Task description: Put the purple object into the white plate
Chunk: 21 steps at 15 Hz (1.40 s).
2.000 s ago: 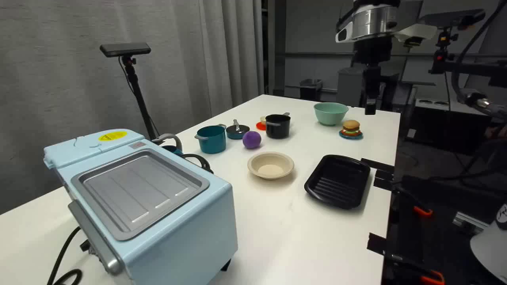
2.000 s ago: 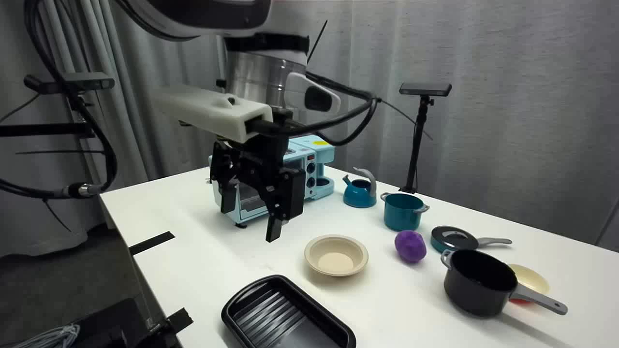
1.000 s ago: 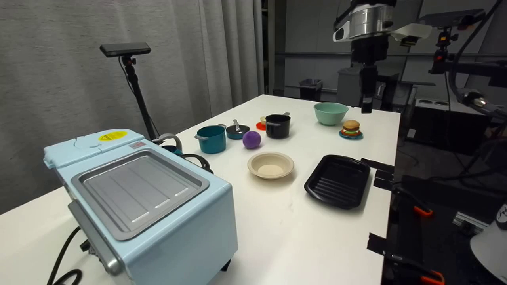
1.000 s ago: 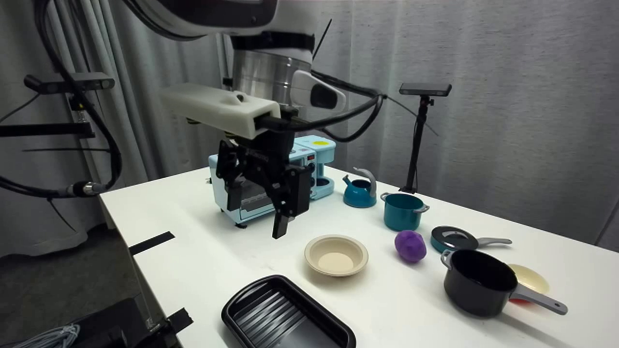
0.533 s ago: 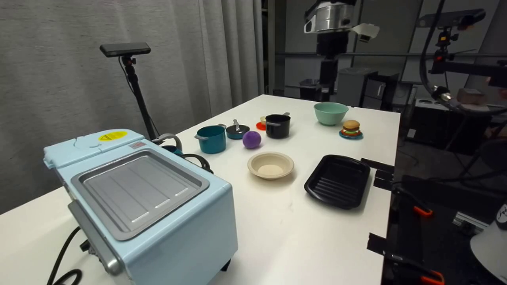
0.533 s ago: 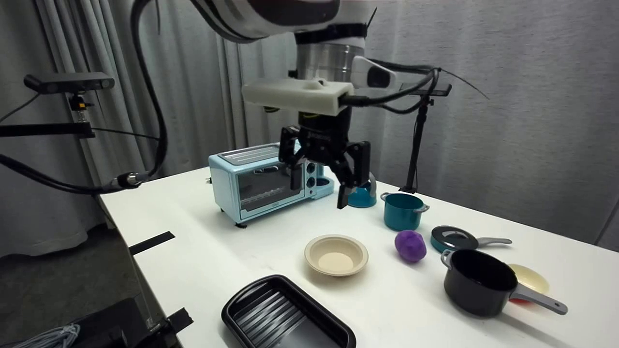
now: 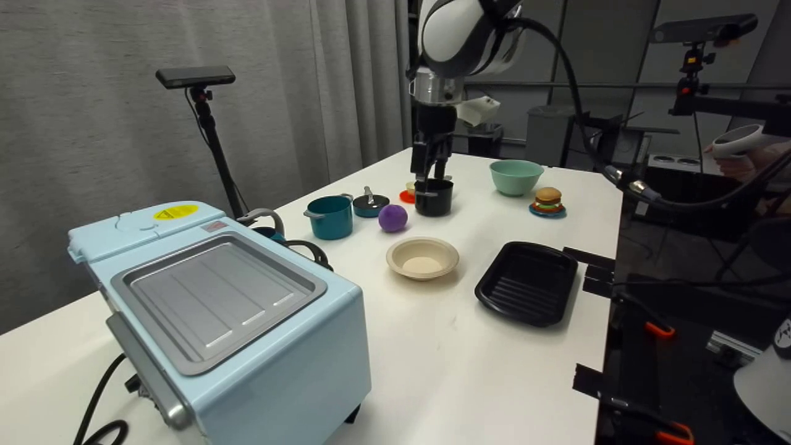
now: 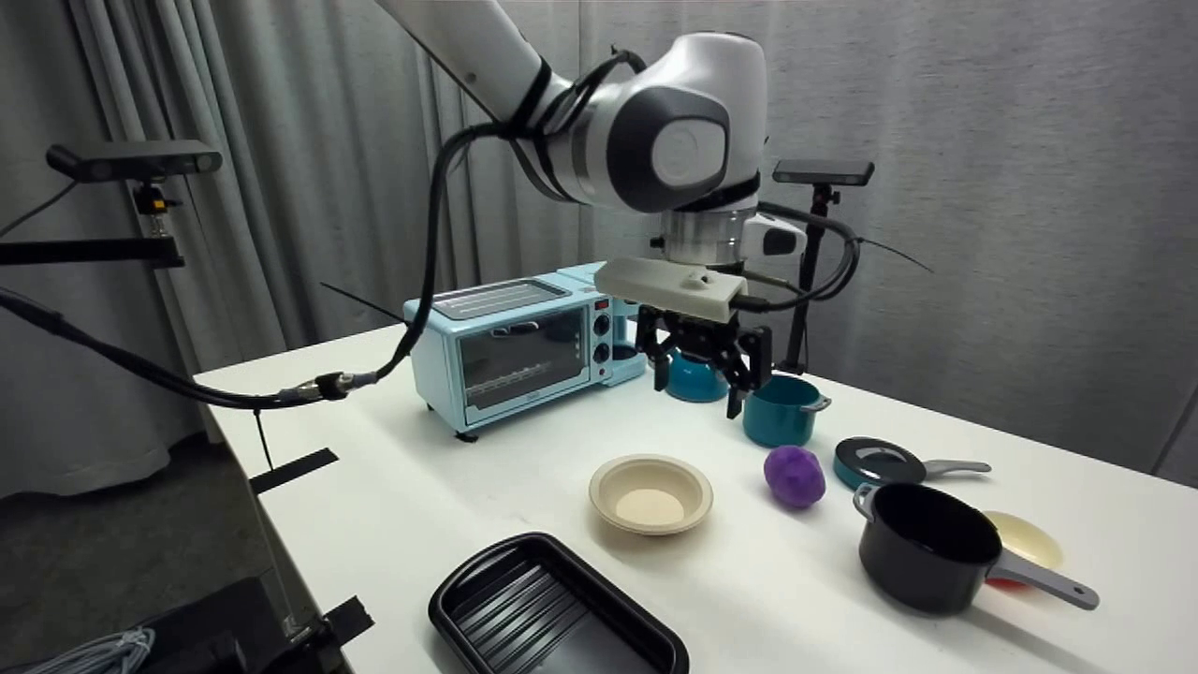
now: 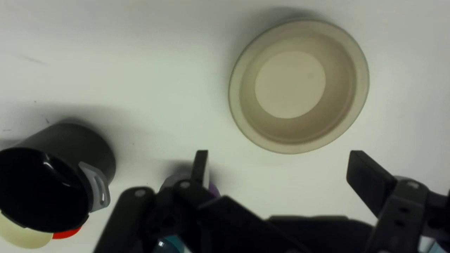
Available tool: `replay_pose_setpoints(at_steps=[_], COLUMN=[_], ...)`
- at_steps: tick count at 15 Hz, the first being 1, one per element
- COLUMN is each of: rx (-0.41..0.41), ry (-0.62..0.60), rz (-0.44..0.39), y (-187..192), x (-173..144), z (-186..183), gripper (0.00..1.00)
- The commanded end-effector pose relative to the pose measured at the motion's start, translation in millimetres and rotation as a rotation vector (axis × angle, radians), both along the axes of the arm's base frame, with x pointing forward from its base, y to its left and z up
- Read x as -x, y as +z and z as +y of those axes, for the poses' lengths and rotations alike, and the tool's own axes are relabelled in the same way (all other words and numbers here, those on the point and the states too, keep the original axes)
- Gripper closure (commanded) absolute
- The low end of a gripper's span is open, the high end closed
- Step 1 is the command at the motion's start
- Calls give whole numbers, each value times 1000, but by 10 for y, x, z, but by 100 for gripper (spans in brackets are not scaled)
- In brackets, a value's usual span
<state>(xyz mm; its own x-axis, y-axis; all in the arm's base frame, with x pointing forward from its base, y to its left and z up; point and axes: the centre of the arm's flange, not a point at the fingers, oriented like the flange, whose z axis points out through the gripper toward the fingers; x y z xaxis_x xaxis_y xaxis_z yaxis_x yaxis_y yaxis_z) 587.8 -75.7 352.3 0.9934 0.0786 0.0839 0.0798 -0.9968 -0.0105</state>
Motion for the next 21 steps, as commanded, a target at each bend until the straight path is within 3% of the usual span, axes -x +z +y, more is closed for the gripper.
replay_pose_setpoints(at_steps=[1,6,11,19,20,21], rx=[10,47,94,109,105,103], ry=[-98,-224,-321,-354,-358,-362], rz=[-65,-115,-110,-24,-9,-1], y=[-218,-538,-897,-1526,-1571,-1588], x=[-659,-1220,-1602,-1765,-1755,-1747], z=[-99,-296,-516,-482,-472,-467], gripper=[0,0,0,0,9,26])
